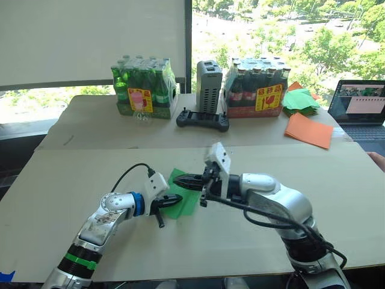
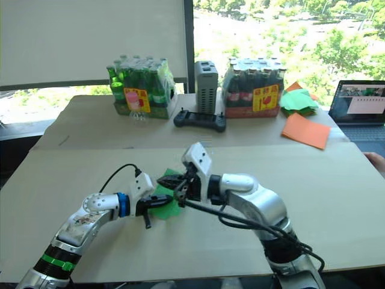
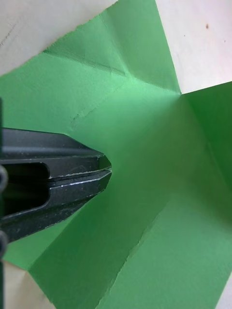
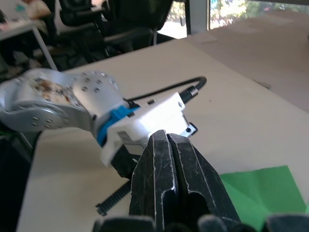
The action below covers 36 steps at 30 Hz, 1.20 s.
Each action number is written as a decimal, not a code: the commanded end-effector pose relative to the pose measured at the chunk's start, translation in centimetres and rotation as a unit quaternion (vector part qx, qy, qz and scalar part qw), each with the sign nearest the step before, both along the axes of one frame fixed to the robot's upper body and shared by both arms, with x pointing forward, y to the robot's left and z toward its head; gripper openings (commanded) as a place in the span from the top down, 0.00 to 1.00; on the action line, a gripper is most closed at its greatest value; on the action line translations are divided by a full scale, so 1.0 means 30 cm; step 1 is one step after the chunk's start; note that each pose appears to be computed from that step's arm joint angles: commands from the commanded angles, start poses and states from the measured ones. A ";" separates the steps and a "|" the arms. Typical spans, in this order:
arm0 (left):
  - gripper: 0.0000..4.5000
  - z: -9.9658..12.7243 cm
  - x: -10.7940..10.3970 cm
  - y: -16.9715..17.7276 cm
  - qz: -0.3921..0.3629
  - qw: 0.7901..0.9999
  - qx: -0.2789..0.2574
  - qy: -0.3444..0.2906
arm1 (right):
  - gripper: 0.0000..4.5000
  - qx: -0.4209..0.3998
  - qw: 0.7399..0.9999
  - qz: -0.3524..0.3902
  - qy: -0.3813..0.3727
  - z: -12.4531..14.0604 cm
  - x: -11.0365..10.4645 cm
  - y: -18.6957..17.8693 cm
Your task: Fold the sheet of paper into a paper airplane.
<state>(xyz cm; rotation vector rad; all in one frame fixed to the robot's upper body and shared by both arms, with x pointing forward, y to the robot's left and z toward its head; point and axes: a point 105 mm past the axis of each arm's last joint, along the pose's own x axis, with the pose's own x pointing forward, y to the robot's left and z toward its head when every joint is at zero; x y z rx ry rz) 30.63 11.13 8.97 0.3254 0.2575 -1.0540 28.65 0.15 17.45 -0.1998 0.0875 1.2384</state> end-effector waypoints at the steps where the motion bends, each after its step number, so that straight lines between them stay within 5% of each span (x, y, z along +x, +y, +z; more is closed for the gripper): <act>1: 1.00 0.037 0.001 -0.014 -0.011 1.000 -0.001 -0.026 | 0.99 -0.042 0.998 -0.039 -0.028 -0.041 0.045 -0.007; 13: 1.00 0.043 -0.003 -0.008 -0.007 1.000 -0.004 -0.027 | 0.99 -0.088 0.975 -0.204 -0.021 -0.205 0.188 -0.229; 23: 1.00 0.069 -0.013 0.023 0.029 0.997 -0.066 -0.001 | 0.99 -0.053 0.972 -0.231 0.008 -0.275 0.180 -0.242; 36: 1.00 -0.001 -0.074 0.056 0.077 0.993 -0.080 0.041 | 0.99 -0.064 0.977 -0.205 -0.008 -0.278 0.191 -0.218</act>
